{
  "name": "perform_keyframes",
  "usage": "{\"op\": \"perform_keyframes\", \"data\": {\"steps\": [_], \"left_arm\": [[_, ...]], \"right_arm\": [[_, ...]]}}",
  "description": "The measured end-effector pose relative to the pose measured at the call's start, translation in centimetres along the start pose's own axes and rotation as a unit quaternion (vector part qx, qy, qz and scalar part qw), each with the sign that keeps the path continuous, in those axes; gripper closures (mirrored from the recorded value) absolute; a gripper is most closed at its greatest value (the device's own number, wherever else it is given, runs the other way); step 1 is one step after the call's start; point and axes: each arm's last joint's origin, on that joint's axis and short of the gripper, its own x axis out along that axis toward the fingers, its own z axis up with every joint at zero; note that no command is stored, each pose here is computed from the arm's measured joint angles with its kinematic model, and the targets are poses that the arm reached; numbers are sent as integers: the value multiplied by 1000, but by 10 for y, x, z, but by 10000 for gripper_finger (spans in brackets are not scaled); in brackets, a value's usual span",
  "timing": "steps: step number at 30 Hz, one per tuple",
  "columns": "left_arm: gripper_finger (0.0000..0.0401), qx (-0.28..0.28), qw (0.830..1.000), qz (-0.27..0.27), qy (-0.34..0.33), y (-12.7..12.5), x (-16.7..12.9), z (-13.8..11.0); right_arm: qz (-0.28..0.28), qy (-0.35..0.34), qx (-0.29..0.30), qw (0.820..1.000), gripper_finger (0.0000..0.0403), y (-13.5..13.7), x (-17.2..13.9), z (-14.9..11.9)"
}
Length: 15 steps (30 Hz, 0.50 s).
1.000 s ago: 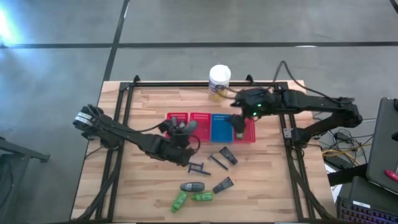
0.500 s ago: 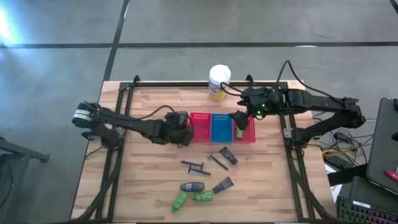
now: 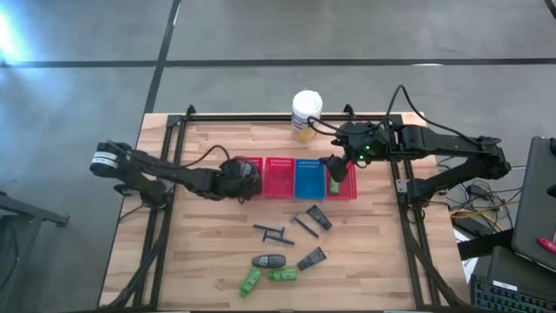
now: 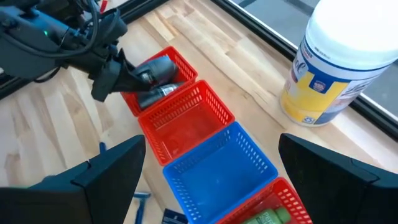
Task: Pick & Place Travel size toiletries
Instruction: Put the black deodorant into the left red bin
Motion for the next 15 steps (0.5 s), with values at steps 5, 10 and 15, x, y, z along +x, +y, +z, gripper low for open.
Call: {"op": "perform_keyframes", "data": {"steps": [5, 10, 15], "left_arm": [[244, 4, 1000, -10, -13, -1, 8, 10], [244, 37, 999, -3, -4, 2, 13, 19], [242, 38, 999, -6, 6, 1, 13, 18]], "right_arm": [[-5, 1, -3, 1000, 37, 0, 2, -1], [-7, 5, -3, 1000, 37, -1, 5, -4], [-8, 6, -4, 1000, 37, -1, 6, -5]]}}
